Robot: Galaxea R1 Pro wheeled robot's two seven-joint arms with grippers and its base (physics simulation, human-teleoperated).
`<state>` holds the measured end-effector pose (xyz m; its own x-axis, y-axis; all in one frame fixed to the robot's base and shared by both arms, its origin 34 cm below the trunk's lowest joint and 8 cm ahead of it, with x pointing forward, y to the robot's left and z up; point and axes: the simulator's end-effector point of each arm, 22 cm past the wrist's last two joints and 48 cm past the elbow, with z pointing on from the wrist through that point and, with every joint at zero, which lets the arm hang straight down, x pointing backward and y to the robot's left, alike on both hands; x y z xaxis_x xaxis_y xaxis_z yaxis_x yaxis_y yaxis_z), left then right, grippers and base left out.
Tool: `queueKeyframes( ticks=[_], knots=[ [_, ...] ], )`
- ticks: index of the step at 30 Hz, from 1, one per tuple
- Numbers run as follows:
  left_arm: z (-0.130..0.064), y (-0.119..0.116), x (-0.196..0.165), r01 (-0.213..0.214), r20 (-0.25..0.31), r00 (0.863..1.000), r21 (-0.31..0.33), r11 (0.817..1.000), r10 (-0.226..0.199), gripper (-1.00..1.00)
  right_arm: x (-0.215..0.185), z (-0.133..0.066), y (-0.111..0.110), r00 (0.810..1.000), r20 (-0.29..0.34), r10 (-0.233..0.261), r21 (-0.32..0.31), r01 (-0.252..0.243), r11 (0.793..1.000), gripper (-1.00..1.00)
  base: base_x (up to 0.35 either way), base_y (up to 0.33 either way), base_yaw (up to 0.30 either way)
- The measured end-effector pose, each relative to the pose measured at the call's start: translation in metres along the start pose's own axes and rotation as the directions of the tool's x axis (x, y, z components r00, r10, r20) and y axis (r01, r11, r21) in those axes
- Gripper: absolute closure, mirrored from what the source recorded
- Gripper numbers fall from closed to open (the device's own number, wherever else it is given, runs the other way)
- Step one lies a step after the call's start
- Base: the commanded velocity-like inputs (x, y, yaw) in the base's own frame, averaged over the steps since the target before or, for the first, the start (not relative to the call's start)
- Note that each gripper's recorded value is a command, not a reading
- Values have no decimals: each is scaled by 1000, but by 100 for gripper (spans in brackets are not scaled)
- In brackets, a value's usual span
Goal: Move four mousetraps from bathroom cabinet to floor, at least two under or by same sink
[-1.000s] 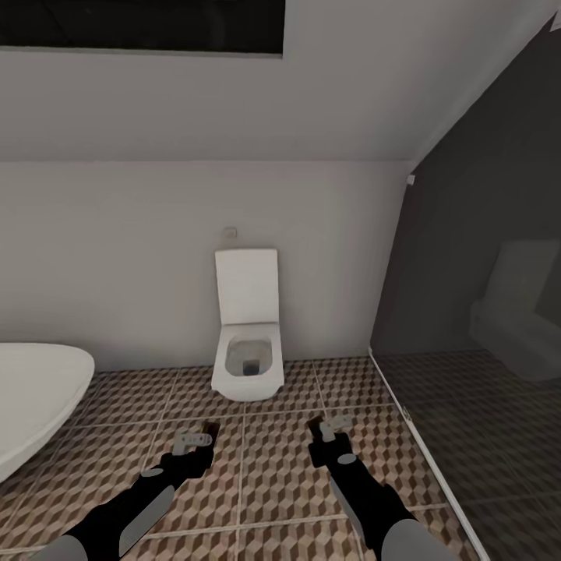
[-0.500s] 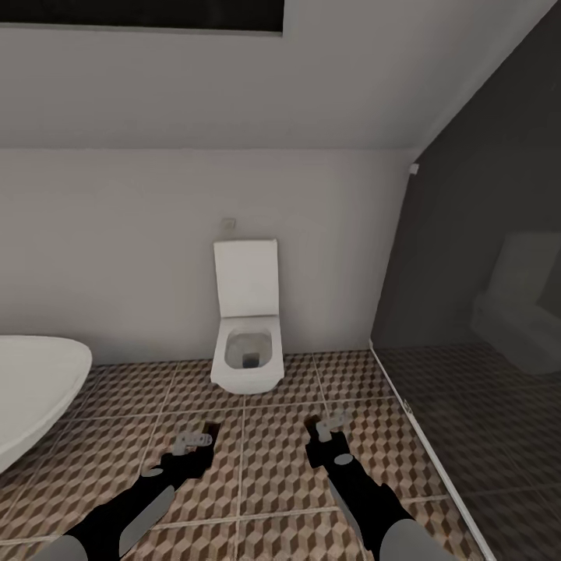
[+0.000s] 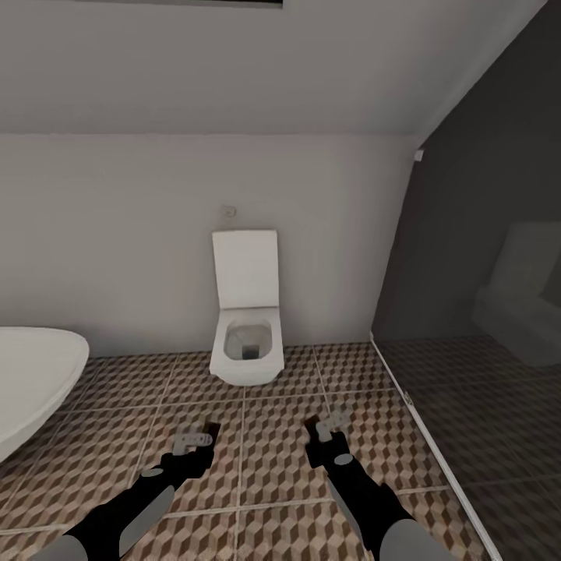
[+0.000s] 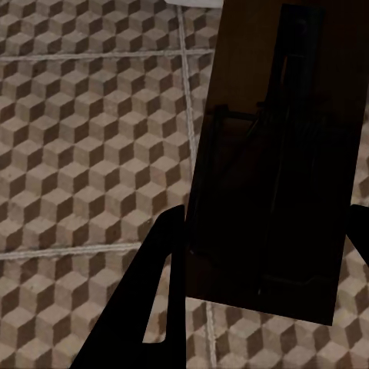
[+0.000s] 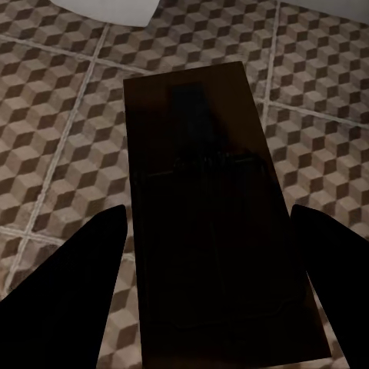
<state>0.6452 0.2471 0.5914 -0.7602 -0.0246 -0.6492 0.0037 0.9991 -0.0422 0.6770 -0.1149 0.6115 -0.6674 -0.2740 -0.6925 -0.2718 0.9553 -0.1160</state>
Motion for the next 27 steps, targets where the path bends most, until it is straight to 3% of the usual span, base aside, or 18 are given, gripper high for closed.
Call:
queueKeyframes(
  ticks=[27],
  knots=[
    [45,2,56,2,-42,999,0,1000,-2,100,58,42,12,999,-40,4,-13,-5,1000,100,0,0,0]
  ],
)
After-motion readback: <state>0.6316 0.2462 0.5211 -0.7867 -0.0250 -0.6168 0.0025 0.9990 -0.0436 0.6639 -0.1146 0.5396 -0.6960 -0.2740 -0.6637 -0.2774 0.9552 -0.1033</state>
